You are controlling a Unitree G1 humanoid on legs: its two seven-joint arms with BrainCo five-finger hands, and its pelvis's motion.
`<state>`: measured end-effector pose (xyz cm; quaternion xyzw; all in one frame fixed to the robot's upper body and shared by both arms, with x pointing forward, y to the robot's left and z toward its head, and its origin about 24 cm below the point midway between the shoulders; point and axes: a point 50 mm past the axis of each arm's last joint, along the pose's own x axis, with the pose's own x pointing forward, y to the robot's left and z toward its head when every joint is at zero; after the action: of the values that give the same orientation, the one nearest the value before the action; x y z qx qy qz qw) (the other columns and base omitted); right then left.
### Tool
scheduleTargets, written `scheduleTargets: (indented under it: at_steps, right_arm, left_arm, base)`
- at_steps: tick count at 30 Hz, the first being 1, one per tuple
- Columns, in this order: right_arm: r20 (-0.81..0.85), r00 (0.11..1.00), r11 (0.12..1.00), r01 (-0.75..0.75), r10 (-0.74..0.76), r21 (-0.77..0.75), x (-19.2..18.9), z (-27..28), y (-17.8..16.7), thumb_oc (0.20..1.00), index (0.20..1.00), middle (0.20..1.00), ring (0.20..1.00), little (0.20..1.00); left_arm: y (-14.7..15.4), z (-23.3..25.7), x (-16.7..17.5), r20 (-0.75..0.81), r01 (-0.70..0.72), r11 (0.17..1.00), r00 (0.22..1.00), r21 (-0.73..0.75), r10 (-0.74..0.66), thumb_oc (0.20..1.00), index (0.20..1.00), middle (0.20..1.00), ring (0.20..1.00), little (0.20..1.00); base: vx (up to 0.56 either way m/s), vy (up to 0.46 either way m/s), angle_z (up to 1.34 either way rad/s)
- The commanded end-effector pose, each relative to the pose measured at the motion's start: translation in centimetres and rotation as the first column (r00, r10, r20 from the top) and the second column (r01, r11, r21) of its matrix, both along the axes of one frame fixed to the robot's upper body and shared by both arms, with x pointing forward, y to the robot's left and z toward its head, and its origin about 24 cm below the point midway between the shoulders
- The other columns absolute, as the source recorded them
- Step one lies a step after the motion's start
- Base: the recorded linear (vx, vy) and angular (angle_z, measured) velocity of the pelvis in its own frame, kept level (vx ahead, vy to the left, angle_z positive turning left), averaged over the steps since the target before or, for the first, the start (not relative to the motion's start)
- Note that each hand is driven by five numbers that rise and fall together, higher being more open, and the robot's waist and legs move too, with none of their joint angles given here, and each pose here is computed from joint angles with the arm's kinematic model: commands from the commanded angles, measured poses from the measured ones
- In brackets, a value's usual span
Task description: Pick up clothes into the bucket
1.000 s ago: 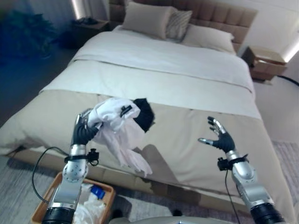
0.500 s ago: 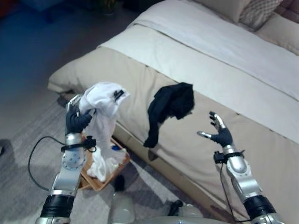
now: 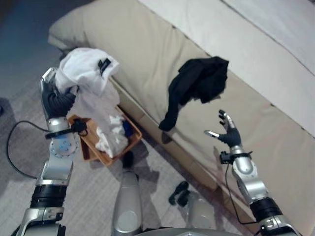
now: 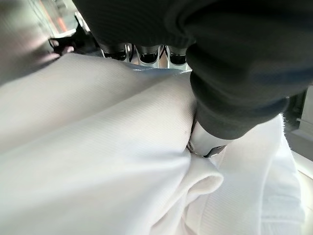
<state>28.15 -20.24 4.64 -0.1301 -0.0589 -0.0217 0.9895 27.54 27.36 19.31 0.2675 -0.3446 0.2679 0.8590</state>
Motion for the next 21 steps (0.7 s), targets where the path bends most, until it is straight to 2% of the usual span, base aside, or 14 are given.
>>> scheduleTargets:
  at_steps: [1,12,21]
  right_arm:
    - [0.159,0.987,0.999,-0.013,0.005,0.048,0.5,3.0,0.0,1.0,1.0,1.0,1.0,1.0]
    - [0.292,0.956,0.993,-0.031,-0.003,0.11,1.0,6.2,-0.3,1.0,1.0,1.0,1.0,1.0]
    - [0.361,0.932,0.986,-0.063,0.003,0.155,0.9,7.8,-0.2,1.0,1.0,1.0,1.0,1.0]
  left_arm:
    - [0.5,4.6,-0.3,0.224,-0.084,0.995,0.972,0.047,0.072,0.2,0.2,0.2,0.2,0.2]
    - [3.7,7.7,-0.4,0.317,-0.29,0.956,0.91,0.031,0.266,0.2,0.2,0.2,0.2,0.2]
    - [5.4,9.5,-0.3,0.338,-0.347,0.938,0.88,-0.018,0.332,0.2,0.2,0.2,0.2,0.2]
  base:
    - [-0.05,0.011,0.15]
    - [-0.03,0.004,0.05]
    - [0.0,0.004,0.05]
